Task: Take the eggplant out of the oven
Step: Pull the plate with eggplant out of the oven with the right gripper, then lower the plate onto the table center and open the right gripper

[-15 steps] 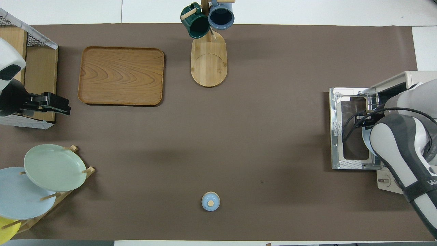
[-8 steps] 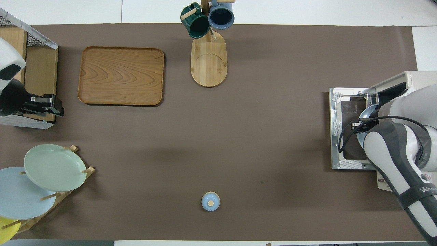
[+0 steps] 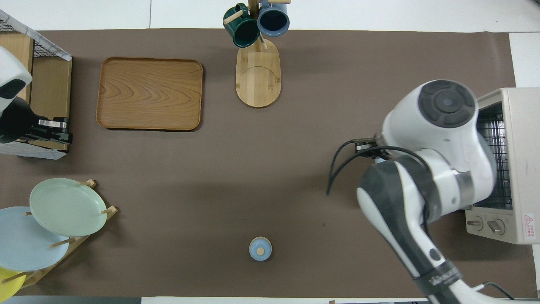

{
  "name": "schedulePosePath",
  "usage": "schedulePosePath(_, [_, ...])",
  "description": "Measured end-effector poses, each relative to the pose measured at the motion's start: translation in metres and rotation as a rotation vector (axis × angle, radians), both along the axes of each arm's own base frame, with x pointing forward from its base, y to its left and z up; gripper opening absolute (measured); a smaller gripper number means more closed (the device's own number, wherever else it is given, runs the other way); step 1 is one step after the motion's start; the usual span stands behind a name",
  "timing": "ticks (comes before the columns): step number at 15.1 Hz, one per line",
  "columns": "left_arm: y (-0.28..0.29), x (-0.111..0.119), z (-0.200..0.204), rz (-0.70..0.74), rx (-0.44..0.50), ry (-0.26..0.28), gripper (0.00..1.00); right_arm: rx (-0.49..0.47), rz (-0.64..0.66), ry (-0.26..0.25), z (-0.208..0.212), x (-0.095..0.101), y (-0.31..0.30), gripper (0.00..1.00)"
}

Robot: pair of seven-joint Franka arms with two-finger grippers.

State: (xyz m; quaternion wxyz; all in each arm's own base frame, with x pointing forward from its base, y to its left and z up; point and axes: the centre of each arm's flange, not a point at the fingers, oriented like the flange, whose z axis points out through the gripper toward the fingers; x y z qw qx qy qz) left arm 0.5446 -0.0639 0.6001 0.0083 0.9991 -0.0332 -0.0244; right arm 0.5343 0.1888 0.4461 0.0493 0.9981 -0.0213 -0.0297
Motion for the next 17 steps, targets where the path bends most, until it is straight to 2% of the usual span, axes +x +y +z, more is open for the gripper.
schedulePosePath(4, [0.001, 0.001, 0.0, 0.002, -0.001, -0.004, 0.6, -0.02, -0.068, -0.044, -0.001, -0.02, 0.135, 0.02])
schedulePosePath(8, [0.001, 0.001, 0.001, 0.003, -0.004, -0.006, 1.0, -0.057, -0.037, -0.05, -0.039, -0.044, 0.258, 0.02])
schedulePosePath(10, [0.002, 0.001, 0.001, 0.005, -0.005, -0.01, 1.0, -0.041, -0.004, -0.071, -0.066, -0.049, 0.289, 0.02])
schedulePosePath(14, [0.003, 0.002, 0.001, 0.007, -0.006, -0.015, 1.0, 0.035, 0.002, -0.123, -0.087, -0.042, 0.302, 0.02])
schedulePosePath(15, [0.003, 0.002, 0.001, 0.008, -0.006, -0.016, 0.93, 0.056, 0.005, -0.137, -0.094, -0.044, 0.303, 0.02])
schedulePosePath(17, [0.004, 0.002, 0.001, 0.012, -0.013, -0.016, 0.68, 0.091, 0.01, -0.157, -0.11, -0.048, 0.304, 0.02])
